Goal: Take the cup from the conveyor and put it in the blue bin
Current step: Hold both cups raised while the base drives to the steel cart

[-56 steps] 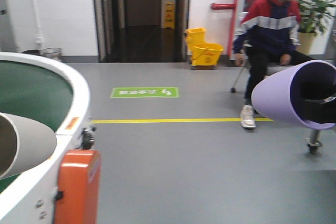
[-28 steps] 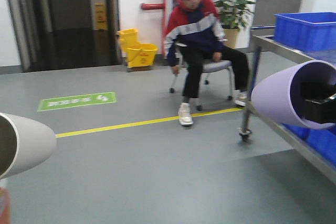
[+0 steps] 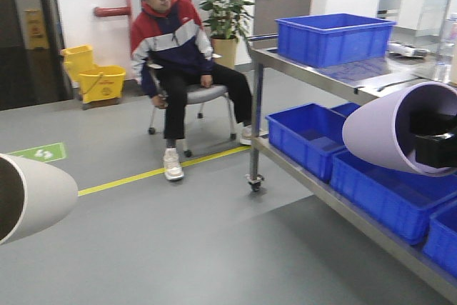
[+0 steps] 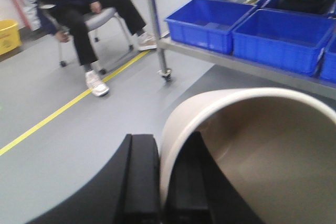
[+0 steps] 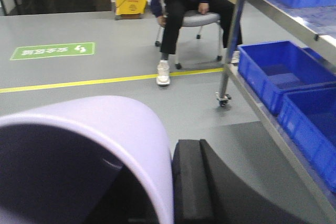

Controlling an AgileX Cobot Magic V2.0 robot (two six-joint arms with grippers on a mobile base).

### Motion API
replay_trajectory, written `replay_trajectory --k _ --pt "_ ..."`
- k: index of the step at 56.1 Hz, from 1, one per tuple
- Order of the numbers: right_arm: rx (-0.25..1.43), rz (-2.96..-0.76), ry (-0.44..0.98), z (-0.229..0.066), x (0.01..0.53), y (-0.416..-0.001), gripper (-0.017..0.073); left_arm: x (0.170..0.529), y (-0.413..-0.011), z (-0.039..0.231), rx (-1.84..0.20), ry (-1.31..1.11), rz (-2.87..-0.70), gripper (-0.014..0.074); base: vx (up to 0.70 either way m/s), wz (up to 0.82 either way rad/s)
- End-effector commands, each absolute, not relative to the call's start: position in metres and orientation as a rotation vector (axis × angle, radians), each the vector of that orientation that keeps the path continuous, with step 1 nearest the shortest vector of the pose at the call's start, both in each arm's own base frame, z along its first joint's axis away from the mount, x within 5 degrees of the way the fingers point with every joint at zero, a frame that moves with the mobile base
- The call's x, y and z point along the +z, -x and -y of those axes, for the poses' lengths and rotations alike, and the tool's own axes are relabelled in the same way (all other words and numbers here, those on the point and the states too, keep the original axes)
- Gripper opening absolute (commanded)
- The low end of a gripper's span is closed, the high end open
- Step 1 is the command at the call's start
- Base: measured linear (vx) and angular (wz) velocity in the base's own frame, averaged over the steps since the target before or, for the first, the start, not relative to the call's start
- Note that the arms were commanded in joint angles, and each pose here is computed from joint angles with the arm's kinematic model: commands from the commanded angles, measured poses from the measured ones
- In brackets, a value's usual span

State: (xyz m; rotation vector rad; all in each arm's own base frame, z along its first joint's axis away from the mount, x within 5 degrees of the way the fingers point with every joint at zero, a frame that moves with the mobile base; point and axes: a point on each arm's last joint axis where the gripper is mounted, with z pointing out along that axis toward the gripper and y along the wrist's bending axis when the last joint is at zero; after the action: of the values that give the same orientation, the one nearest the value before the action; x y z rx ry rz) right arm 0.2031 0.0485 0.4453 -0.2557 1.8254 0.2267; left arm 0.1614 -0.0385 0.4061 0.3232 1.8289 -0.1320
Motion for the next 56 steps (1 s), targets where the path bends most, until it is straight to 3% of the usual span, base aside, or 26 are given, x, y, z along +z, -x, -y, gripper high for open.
replay_trajectory --k 1,56 --pt "0.218 -1.691 0.233 -0.0461 0.4664 -0.1974 -0.0009 0.4245 -0.1585 0.0384 -0.152 -0.285 -1.709 -0.0008 0.23 -0.35" --pt "0.218 -1.691 0.233 -0.0461 0.4664 -0.1974 -0.0009 0.4245 -0.1585 0.0384 -0.152 -0.285 -1.709 -0.0008 0.31 -0.11"
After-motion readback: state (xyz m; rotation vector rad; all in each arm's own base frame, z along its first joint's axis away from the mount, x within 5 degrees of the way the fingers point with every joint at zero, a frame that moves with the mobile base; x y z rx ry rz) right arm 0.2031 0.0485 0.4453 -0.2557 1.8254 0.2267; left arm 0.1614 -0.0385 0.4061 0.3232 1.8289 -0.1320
